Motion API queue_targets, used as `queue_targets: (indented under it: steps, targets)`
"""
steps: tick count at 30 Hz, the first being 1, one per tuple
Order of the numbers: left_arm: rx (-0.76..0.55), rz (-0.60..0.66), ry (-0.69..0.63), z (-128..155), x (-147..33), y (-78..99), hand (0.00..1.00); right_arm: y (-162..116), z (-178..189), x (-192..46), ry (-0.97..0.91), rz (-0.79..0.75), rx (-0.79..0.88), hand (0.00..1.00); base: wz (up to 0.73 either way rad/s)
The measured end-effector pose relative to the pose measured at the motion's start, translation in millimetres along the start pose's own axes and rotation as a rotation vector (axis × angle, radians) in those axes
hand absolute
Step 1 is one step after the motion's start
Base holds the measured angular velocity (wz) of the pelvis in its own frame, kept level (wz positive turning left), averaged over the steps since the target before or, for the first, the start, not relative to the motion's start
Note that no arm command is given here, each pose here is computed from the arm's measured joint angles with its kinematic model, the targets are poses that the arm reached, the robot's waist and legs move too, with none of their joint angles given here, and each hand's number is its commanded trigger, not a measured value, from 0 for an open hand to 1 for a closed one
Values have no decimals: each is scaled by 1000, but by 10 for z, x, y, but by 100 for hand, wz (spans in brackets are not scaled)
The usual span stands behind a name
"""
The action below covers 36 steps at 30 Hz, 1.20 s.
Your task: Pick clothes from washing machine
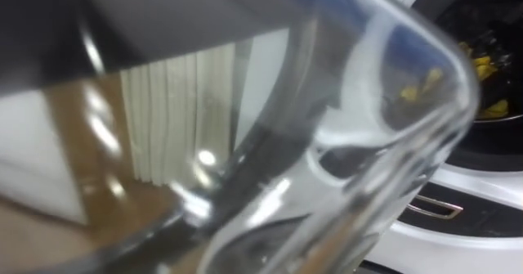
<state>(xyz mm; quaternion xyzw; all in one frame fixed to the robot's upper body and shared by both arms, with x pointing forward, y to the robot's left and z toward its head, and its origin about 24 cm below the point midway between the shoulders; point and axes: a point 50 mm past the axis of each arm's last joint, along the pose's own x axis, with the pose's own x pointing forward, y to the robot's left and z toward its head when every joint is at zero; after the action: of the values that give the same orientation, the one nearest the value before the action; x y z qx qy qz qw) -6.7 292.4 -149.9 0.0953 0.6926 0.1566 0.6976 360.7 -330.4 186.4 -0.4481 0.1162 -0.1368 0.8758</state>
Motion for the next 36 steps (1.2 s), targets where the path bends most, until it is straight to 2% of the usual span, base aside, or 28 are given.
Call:
queue_targets:
  steps: [16,24,25,26,27,31,36]
  targets:
    - [-19,-25,-9,97,7,-12,0,80,19,13,61,54,-235,0,0]
    - [-20,-24,-31,241,3,10,0,202,-47,32,150,175,-335,0,-6]
    - [-20,-25,-31,243,3,9,0,208,-45,32,154,186,-339,10,0]
    - [-20,-27,-28,245,5,6,0,217,-49,31,163,204,-348,97,0]
    - [-20,-30,-22,246,8,4,0,222,-63,30,173,218,-358,100,0]
    - [-22,-43,-29,319,8,22,0,233,-80,26,194,242,-375,100,0]
    - [10,-37,-30,354,8,34,0,262,-98,17,185,267,-321,100,0]
